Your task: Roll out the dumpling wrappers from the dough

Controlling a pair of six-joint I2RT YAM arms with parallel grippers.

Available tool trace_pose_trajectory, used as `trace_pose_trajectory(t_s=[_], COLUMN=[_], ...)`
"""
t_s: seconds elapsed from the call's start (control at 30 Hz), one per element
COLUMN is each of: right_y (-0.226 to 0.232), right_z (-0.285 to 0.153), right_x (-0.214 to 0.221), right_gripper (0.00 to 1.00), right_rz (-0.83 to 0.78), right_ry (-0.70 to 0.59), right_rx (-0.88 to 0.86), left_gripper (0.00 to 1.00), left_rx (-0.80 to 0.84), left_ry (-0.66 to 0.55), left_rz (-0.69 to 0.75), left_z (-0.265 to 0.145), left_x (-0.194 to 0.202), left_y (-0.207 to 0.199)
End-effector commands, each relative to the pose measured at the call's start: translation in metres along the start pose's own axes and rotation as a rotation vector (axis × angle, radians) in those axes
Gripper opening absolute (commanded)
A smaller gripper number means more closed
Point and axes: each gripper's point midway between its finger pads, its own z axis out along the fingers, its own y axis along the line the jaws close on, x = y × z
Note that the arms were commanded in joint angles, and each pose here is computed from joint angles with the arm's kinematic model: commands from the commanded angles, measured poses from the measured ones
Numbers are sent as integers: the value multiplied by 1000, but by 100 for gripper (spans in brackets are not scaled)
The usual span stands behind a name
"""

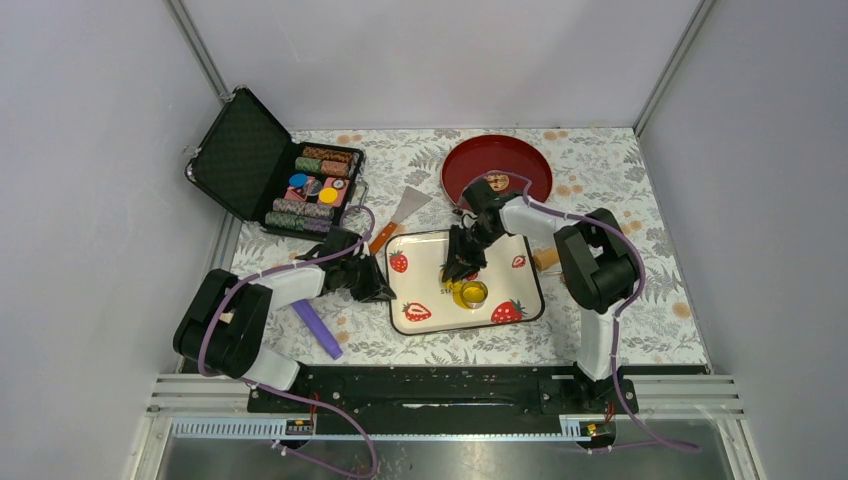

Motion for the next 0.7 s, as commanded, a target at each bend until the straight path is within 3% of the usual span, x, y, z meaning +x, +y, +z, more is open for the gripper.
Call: trace_pose_trajectory(t_s=[0.0, 0.67], right_y=[31, 53], right_z=[-14, -43], right_x=[15, 66], right_gripper=[27, 29], right_rz=[-43, -112], right_ry=[3, -16], right_rx=[-43, -90], left_gripper=[0, 0], left_rx=[-206, -203], left_ry=[71, 72], left_rz=[-15, -16], left_z=[5, 6], left_x=[30, 30], left_y=[55, 55])
